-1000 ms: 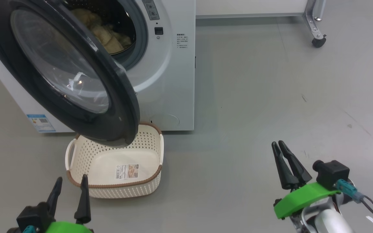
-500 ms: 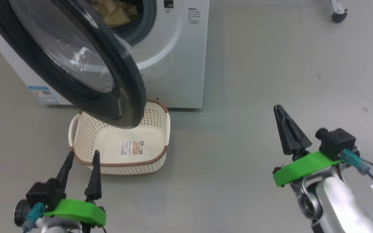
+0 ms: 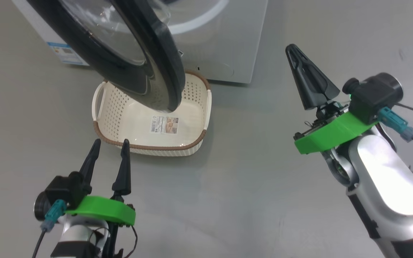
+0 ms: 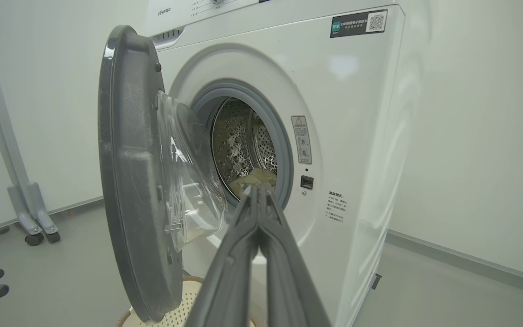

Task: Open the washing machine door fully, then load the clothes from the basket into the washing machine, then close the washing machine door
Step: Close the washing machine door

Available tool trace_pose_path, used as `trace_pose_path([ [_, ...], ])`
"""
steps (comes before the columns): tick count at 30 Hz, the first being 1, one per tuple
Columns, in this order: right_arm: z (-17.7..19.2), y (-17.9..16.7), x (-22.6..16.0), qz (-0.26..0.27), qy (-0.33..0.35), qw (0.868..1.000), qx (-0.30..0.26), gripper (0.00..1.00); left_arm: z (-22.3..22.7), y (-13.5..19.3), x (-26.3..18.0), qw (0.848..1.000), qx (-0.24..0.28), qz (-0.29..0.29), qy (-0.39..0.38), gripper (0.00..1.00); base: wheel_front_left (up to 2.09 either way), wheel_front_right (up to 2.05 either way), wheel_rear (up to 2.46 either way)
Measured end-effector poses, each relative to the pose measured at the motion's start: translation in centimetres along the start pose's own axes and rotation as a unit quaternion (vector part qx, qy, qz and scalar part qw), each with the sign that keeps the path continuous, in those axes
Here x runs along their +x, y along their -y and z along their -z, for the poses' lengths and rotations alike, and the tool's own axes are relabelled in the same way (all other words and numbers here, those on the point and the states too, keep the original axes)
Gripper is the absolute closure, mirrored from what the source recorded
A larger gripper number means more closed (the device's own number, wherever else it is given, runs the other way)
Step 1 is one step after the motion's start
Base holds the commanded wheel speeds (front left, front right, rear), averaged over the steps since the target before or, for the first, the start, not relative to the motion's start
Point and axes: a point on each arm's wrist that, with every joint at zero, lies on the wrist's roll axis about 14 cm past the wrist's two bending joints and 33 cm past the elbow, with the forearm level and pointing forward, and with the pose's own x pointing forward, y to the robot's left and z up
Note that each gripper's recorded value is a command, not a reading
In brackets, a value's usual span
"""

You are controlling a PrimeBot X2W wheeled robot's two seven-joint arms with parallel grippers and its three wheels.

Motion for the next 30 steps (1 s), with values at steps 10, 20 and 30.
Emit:
trace_pose_path([
  [10,-0.6,-5.6,4.1,-0.111,0.041,0.993,0.014,1.0,0.9,-1.5,0.2,1.0,-0.002,-0.025,-0.013,0.0,0.0,0.0,0.0],
  [20,2.5,-13.3,4.0,-0.24,0.007,0.969,0.057,1.0,1.1,-2.3,0.1,0.999,-0.005,-0.044,-0.014,0.0,0.0,0.0,0.0],
  [30,5.3,-16.0,4.8,-0.287,-0.015,0.955,0.078,1.0,1.5,-3.7,-0.3,0.997,-0.005,-0.07,-0.021,0.0,0.0,0.0,0.0],
])
